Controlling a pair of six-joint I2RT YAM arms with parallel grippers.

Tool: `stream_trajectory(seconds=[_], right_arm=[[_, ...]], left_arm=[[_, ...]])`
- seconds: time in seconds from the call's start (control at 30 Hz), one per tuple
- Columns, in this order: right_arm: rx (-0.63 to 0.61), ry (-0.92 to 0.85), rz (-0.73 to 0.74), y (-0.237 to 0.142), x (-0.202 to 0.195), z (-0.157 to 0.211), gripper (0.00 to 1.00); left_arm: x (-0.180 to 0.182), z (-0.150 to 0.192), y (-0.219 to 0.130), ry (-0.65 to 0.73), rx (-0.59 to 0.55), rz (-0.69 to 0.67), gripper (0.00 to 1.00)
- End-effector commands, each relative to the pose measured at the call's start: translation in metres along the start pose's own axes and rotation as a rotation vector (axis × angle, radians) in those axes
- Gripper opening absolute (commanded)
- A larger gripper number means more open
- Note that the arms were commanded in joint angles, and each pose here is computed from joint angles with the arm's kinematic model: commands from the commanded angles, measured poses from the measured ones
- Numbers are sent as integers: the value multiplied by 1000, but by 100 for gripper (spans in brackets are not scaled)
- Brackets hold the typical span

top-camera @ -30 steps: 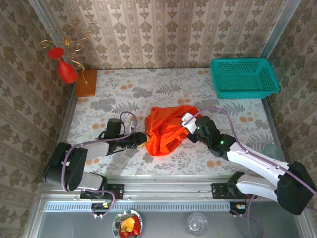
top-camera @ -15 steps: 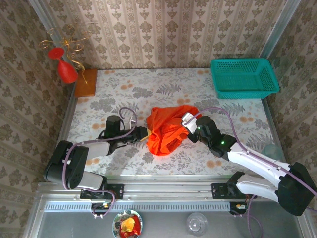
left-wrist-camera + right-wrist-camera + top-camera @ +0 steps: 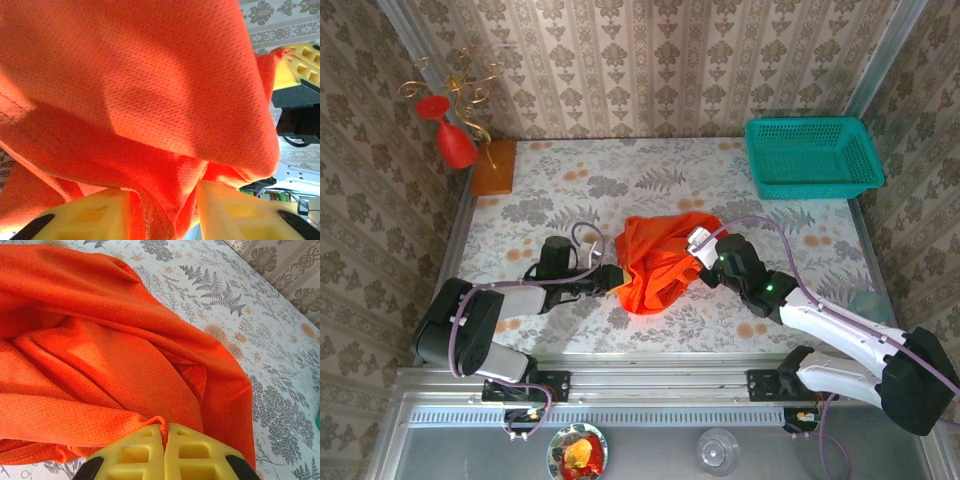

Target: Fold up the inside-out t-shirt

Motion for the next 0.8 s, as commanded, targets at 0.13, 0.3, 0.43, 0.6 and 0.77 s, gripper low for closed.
stream_trajectory(seconds=[0.13, 0.3, 0.43, 0.6, 0.77], right_arm=[[2, 22, 6, -4, -4, -7, 0], [-3, 22, 9, -5, -4, -9, 0], [-6, 23, 12, -6, -5, -11, 0], [-22, 22, 29, -9, -9, -20, 0], [-40, 29, 68, -20, -25, -35, 0]], left_arm=[[-9, 7, -1, 49, 39, 53, 26], [-18, 1, -4, 72, 21, 80, 23], [-29, -3, -6, 97, 13, 115, 17], [-42, -10, -11, 147, 2, 116, 0], [-62, -43, -41, 224, -90, 17, 0]])
Point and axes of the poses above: each hand's point on the last joint's axis, 136 mm out from that joint toward the fingers, its own y axis out along the fingers, its own x axis along the line the jaws close on, z = x × y, the point moved 6 cm from there along -y, back along the fingers, and after that the axes turned 11 degrees about y, right-handed, at the moved point
